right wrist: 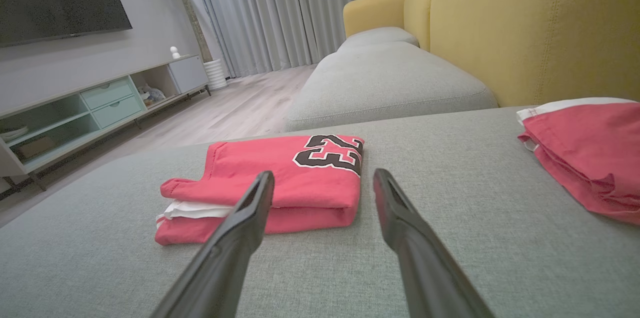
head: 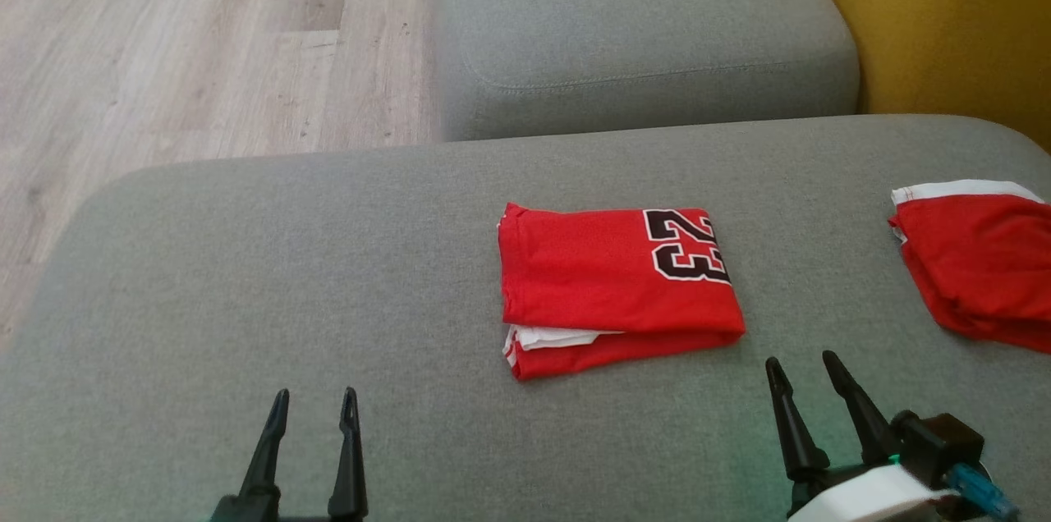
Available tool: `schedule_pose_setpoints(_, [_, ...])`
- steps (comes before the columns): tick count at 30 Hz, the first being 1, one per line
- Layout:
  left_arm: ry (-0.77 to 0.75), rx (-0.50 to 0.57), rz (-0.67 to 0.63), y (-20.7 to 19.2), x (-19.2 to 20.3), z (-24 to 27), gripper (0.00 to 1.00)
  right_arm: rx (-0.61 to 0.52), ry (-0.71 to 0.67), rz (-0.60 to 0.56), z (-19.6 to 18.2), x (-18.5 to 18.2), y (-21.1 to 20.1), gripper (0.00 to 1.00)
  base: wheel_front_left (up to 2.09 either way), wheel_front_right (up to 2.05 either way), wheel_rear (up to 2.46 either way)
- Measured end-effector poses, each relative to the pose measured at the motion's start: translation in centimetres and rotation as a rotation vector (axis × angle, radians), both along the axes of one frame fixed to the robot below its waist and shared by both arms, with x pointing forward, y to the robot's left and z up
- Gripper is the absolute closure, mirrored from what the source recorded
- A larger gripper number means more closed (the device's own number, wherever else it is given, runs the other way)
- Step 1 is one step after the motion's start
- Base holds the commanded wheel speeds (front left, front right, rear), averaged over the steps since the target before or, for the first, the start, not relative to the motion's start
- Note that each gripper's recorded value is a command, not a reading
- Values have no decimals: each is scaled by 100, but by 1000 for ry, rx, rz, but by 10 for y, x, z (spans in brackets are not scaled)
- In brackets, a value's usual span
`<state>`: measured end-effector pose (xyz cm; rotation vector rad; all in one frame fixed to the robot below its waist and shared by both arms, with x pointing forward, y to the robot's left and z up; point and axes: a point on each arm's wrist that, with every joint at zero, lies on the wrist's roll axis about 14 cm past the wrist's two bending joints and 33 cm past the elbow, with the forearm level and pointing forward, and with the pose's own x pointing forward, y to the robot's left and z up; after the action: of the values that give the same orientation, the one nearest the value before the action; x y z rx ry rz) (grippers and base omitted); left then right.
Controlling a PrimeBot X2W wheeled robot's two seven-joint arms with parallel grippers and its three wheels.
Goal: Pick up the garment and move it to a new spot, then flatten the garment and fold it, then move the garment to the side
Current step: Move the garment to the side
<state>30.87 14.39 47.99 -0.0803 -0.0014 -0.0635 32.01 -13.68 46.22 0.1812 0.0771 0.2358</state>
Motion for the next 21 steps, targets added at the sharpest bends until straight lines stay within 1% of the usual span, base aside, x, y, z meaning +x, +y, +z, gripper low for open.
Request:
schedule_pose_setpoints(5, [7, -5, -7, -2, 1, -2, 0, 1, 14, -11, -4, -1, -3, 0, 0, 0, 0])
schedule_pose_setpoints(11, [19, -6, -19, -6, 3, -5, 0, 32, 130, -55, -37, -5, -9, 0, 0, 0, 0])
schedule_pose_setpoints(14, [28, -7, -33, -11, 5, -7, 0, 41, 136, -63, -36, 13, -9, 0, 0, 0, 0])
schedule_pose_setpoints(18, [52, -11, -50, -17, 8, -13, 0, 35, 131, -63, -26, 50, -10, 0, 0, 0, 0])
schedule_pose_setpoints(21, [62, -16, -63, -22, 12, -15, 0, 28, 184, -58, -28, 75, -10, 0, 0, 0, 0])
